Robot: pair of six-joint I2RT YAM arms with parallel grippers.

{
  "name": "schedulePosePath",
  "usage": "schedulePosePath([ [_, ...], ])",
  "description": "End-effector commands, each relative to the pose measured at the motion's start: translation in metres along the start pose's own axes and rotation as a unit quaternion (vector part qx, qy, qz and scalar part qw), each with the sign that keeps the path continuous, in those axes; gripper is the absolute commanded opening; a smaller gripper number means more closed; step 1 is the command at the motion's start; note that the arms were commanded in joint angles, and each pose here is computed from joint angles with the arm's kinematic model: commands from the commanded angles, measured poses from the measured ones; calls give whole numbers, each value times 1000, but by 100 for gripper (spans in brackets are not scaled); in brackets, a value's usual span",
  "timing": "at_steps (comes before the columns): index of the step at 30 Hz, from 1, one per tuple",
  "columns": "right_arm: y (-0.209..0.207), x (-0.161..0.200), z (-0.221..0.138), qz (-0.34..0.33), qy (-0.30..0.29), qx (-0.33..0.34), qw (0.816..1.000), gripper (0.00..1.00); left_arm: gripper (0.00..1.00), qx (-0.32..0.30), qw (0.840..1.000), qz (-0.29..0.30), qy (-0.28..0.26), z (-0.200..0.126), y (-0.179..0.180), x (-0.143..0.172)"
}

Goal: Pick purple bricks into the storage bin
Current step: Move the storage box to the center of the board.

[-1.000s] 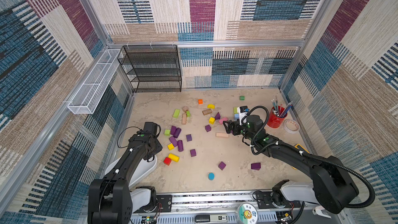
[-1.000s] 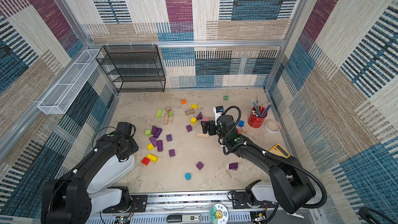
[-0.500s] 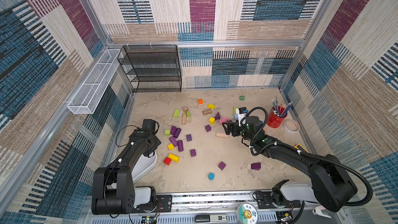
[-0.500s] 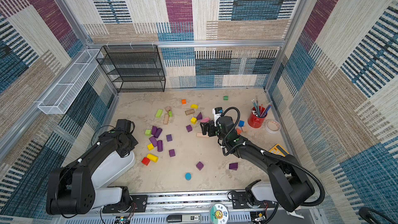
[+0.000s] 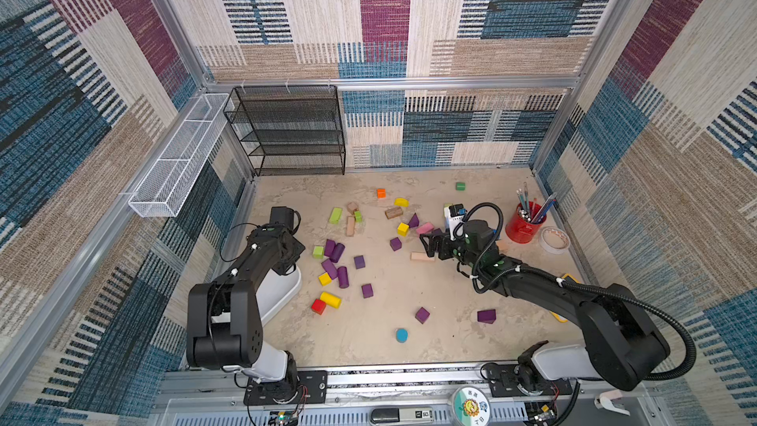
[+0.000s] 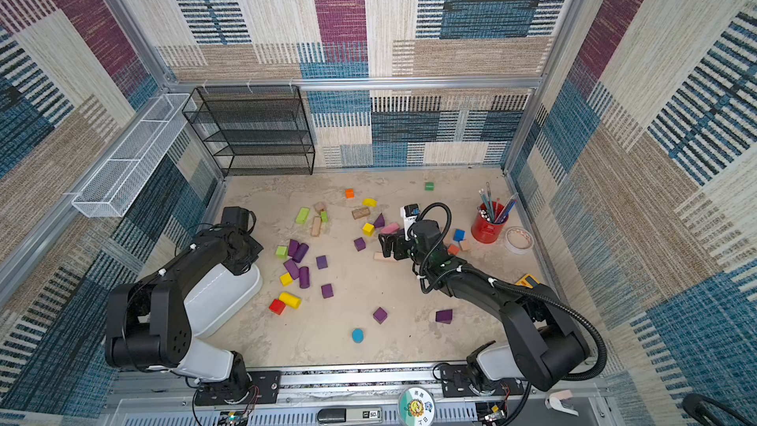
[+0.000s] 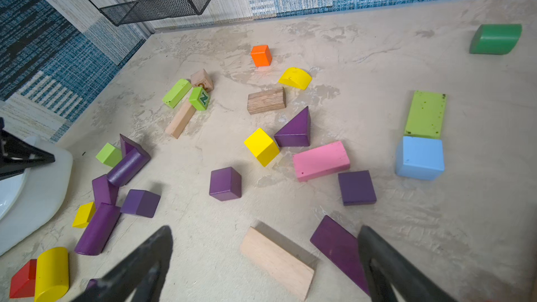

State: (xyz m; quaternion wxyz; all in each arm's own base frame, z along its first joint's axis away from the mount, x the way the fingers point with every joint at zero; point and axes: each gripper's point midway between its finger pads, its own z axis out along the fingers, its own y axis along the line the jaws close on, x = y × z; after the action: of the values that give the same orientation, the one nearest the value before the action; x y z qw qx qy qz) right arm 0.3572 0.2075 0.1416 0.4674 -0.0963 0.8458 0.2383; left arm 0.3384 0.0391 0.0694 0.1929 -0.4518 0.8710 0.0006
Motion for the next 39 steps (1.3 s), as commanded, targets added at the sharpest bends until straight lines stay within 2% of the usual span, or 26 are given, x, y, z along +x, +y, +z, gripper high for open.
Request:
schedulePosePath([
  [1,10,-14,0,-11,-25,-22,999,99,0,60,996,-72,11,6,-36,-11],
  [12,17,-12,1,-20,-39,-47,998,99,0,94,988,-121,15,23,-105,-56],
  [19,21,-11,5,-29,-34,-54,998,100,29,121,987,-104,16,20,-138,-75],
  [23,23,-13,2,-28,-39,-54,997,100,46,135,988,-76,13,6,-138,-74],
  [30,33,-23,-5,-24,-42,-51,998,100,65,164,987,0,7,-30,-125,-60],
  [39,35,-34,-24,1,-57,-30,998,99,67,168,974,149,23,-69,-96,-18],
])
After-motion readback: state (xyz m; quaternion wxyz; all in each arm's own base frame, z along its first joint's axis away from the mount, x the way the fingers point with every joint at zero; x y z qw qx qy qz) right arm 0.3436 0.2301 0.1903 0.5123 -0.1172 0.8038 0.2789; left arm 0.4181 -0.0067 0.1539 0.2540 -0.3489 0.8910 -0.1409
